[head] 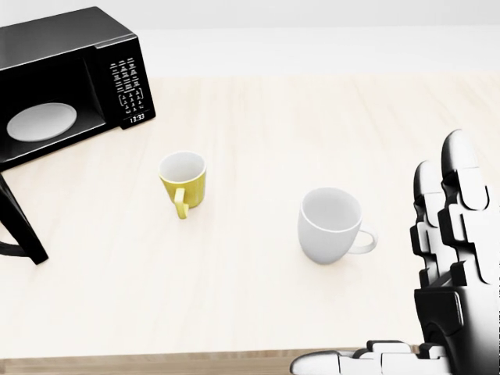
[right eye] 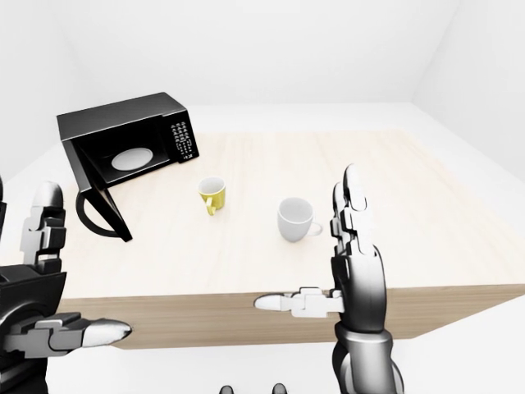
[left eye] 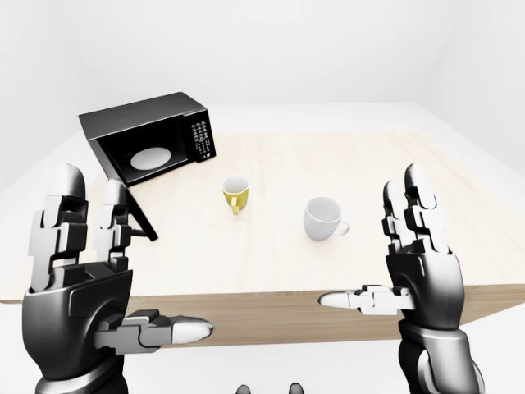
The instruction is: Close the microwave.
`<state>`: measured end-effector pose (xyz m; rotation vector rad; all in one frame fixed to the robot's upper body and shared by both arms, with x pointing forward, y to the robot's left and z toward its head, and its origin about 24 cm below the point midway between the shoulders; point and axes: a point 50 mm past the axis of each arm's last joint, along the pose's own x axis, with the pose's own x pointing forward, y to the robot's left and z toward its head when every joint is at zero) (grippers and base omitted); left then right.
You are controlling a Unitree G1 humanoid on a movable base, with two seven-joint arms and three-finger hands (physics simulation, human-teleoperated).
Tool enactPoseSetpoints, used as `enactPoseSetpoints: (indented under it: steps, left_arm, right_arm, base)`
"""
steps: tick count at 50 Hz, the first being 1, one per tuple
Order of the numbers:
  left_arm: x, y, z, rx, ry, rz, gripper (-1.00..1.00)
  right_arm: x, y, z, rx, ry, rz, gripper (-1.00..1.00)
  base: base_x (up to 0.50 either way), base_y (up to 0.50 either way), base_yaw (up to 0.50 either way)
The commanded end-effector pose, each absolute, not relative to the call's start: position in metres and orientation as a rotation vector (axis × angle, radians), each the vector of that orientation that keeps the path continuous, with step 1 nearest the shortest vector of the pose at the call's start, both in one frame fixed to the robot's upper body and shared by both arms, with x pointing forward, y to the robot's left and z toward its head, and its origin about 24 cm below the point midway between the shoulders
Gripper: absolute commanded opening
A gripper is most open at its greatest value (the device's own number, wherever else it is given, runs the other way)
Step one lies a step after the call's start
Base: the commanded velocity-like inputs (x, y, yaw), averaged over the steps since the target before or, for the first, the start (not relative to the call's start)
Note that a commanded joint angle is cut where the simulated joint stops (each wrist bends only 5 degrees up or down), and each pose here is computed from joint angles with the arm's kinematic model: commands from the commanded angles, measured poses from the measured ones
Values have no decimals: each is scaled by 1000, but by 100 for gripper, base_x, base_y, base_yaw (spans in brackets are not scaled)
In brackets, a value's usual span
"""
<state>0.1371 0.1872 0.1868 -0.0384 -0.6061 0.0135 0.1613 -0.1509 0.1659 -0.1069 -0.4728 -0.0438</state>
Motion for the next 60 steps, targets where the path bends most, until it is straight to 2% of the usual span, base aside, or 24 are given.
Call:
enactPoseSetpoints:
  steps: [1,60]
  left_arm:
    - [136,187,185,-42,-597,-3,100]
    - [146,186,177,-42,-557,-12,100]
  right_arm:
    - [161,-149,164,-112,-464,-43,100]
    - [166,-143,157,-120,-431,-19,100]
  base:
    - [0,50,0]
    - [0,50,0]
